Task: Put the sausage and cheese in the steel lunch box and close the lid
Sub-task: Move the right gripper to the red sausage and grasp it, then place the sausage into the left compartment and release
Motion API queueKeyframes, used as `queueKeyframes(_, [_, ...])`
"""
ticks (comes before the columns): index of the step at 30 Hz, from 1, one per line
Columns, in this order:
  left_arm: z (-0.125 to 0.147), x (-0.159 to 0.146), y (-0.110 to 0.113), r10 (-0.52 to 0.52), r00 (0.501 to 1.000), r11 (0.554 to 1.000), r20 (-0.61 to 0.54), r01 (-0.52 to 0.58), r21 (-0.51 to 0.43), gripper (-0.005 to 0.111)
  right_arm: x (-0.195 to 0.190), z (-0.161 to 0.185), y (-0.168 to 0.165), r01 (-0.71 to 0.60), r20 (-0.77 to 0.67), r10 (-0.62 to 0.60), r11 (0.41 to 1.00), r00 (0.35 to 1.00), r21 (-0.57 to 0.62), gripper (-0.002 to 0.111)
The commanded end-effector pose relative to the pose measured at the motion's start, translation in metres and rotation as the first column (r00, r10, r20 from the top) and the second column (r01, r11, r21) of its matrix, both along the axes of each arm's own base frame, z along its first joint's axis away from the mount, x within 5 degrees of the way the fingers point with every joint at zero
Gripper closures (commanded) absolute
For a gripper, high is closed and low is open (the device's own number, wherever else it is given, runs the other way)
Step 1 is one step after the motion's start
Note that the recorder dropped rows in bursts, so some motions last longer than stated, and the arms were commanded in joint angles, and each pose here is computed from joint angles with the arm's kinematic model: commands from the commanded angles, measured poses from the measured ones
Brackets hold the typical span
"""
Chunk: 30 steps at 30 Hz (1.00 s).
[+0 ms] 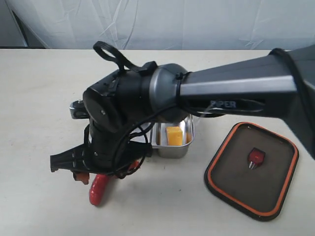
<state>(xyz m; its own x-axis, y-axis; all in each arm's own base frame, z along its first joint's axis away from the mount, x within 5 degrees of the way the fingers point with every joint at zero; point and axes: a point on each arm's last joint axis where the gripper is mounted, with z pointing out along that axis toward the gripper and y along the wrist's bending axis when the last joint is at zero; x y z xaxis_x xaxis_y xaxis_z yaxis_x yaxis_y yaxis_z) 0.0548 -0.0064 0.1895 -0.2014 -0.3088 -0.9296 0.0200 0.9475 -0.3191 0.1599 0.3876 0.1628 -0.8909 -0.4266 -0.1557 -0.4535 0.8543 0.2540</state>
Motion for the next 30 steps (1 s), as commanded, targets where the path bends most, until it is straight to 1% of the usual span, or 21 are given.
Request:
queueKeyframes(1, [0.000,0.000,0.000,-0.004,1.000,1.000,0.008,0.004,0.003,0.107,0.000,-0.019,0.003,0.010,-0.032,-0.011,0.999,0.999,-0.031,0.053])
queueKeyframes(6, [0.000,0.000,0.000,-0.004,1.000,1.000,0.008,0.004,0.003,0.107,0.002,-0.034,0.009,0.030,-0.034,-0.030,1.000,0.999,-0.004,0.053])
queueKeyframes(11, [0.000,0.000,0.000,-0.004,1.000,1.000,0.008,0.004,0.003,0.107,0.001,-0.048,0.008,0.025,-0.057,-0.028,0.998,0.998,-0.049,0.054])
queueKeyframes(13, [0.000,0.000,0.000,-0.004,1.000,1.000,0.008,0.004,0.003,0.107,0.000,-0.049,0.007,0.017,-0.061,-0.020,0.998,0.998,-0.061,0.068])
queueKeyframes(14, [0.000,0.000,0.000,-0.004,1.000,1.000,0.008,0.004,0.003,0.107,0.000,-0.049,0.007,0.006,-0.061,-0.010,0.998,0.998,-0.065,0.077])
queueKeyframes(15, [0.000,0.000,0.000,-0.004,1.000,1.000,0.008,0.004,0.003,0.107,0.000,-0.049,0.006,-0.021,-0.057,0.018,0.997,0.998,-0.068,0.091])
queueKeyframes(16, [0.000,0.000,0.000,-0.004,1.000,1.000,0.008,0.004,0.003,0.107,-0.001,-0.047,0.006,-0.043,-0.056,0.039,0.996,0.998,-0.072,0.101])
queueKeyframes(17, [0.000,0.000,0.000,-0.004,1.000,1.000,0.008,0.004,0.003,0.107,-0.001,-0.047,0.005,-0.068,-0.054,0.064,0.995,0.996,-0.077,0.108])
queueKeyframes(21, [0.000,0.000,0.000,-0.004,1.000,1.000,0.008,0.004,0.003,0.107,-0.004,-0.031,0.002,-0.129,-0.060,0.125,0.989,0.990,-0.073,0.108])
queueKeyframes(25, [0.000,0.000,0.000,-0.007,1.000,1.000,0.008,0.006,0.003,0.107,-0.011,0.007,0.001,-0.193,-0.006,0.193,0.981,0.981,0.000,0.108])
queueKeyframes(27, [0.000,0.000,0.000,-0.007,1.000,1.000,0.008,0.006,0.003,0.107,-0.010,0.034,-0.001,-0.224,0.085,0.219,0.973,0.972,0.053,0.108])
queueKeyframes(29, [0.000,0.000,0.000,-0.007,1.000,1.000,0.008,0.006,0.003,0.107,-0.003,0.057,-0.006,-0.266,0.227,0.247,0.962,0.942,0.059,0.108])
queueKeyframes(30, [0.000,0.000,0.000,-0.007,1.000,1.000,0.008,0.006,0.003,0.107,0.005,0.067,-0.010,-0.260,0.297,0.232,0.964,0.926,0.058,0.108])
